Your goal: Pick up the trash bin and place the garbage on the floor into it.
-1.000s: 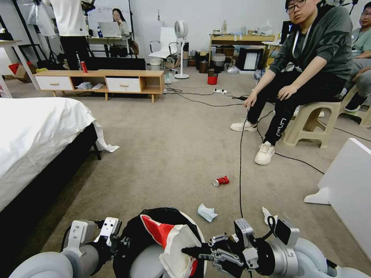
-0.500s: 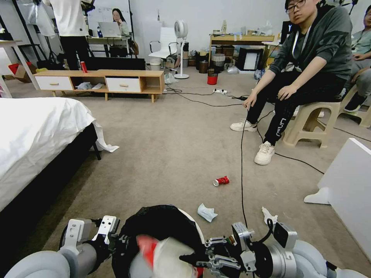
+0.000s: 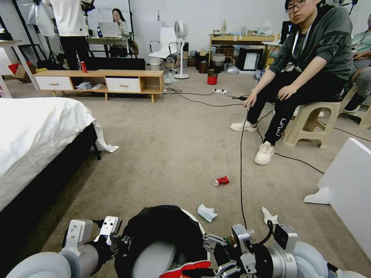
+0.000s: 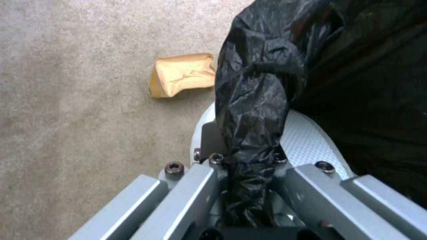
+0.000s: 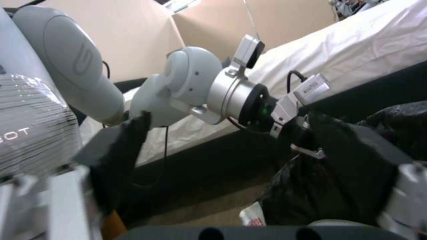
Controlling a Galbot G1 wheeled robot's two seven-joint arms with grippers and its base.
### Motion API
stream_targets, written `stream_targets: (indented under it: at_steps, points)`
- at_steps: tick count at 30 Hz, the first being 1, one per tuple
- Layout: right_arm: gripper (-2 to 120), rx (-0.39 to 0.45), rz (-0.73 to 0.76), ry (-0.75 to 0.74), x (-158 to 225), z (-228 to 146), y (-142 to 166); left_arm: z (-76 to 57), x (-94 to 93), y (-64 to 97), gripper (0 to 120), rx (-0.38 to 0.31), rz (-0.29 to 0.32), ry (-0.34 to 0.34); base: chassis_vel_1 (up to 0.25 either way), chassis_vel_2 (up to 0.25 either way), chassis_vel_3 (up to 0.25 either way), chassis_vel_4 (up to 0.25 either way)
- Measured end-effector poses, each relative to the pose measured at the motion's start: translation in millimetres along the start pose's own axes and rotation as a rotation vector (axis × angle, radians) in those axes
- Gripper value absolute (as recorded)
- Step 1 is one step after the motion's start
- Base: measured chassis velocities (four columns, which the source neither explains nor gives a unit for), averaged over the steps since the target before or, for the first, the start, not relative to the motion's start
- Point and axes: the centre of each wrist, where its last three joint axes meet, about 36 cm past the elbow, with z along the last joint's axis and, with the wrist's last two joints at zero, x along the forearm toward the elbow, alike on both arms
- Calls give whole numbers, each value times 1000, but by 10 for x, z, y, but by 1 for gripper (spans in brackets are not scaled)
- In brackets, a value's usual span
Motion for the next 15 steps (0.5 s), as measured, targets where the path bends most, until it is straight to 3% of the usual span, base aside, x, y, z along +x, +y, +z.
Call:
stream_targets:
  at_steps: [3,10,15]
  points:
    - [99,0,3,-1,-8,7,0,15,11,-19,1,4,7,3,0,0,0,0]
    - [100,0,1,-3,-24,12,2,57,25,-36,1,19,16,20,0,0,0,0]
    - [100,2,-1,-5,-36,-1,14,104,55,-77,1,78,51,71,0,0,0,0]
